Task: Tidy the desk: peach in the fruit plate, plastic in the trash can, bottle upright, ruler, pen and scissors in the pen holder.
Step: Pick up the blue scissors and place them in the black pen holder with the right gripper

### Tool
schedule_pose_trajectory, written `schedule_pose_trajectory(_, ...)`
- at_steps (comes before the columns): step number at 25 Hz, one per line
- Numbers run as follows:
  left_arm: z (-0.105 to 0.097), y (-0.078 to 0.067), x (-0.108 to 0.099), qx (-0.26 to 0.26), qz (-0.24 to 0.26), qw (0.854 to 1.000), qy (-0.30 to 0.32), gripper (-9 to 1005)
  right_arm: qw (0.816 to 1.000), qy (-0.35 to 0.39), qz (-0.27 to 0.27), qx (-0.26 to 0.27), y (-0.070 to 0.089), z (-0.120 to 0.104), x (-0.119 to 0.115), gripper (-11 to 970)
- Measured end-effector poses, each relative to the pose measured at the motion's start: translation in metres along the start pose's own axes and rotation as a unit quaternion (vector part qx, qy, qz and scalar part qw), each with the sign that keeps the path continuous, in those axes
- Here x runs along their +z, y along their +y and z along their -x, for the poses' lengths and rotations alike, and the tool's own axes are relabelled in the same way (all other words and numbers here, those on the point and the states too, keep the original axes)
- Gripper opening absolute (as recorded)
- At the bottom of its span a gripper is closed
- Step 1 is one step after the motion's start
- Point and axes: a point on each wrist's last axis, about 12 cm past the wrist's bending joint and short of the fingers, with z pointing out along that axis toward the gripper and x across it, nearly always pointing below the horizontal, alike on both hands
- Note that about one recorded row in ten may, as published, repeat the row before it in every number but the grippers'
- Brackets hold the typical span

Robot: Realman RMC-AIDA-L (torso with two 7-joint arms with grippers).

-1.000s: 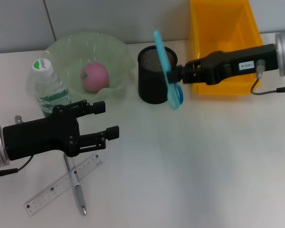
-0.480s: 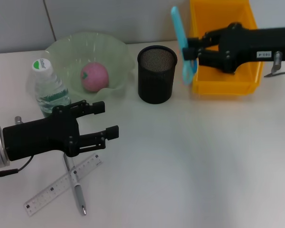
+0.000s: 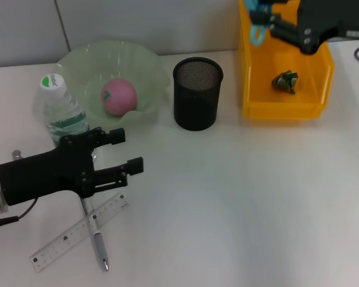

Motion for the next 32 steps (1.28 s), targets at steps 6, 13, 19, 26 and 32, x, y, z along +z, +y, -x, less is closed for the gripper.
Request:
schedule_pose_trajectory(6, 0.0, 0.0, -0.007, -0.001, 0.018, 1.0, -0.022, 778, 0.992, 0.024, -0.044, -0.114, -0.01, 0.0, -0.001, 217)
schedule_pose_trajectory(13, -0.001, 0.0, -0.009, -0.002, 0.025, 0.999, -0.027, 778, 0.964, 0.054, -0.063, -0.254, -0.003, -0.005, 0.015, 217)
schedule_pose_trajectory(19, -0.008, 0.001, -0.006, -0.006, 0.034, 0.999, -0.026, 778, 0.927, 0.074, -0.068, -0.361, 0.014, -0.012, 0.035, 216)
schedule_pose_trajectory(26, -0.009, 0.002, -0.005, -0.003, 0.038, 0.999, -0.027, 778, 0.857, 0.128, -0.066, -0.494, 0.031, -0.023, 0.054, 216)
schedule_pose_trajectory(32, -0.01, 0.001, -0.006, 0.008, 0.043, 0.999, -0.03, 778, 0.782, 0.156, -0.084, -0.598, 0.042, -0.029, 0.066, 215)
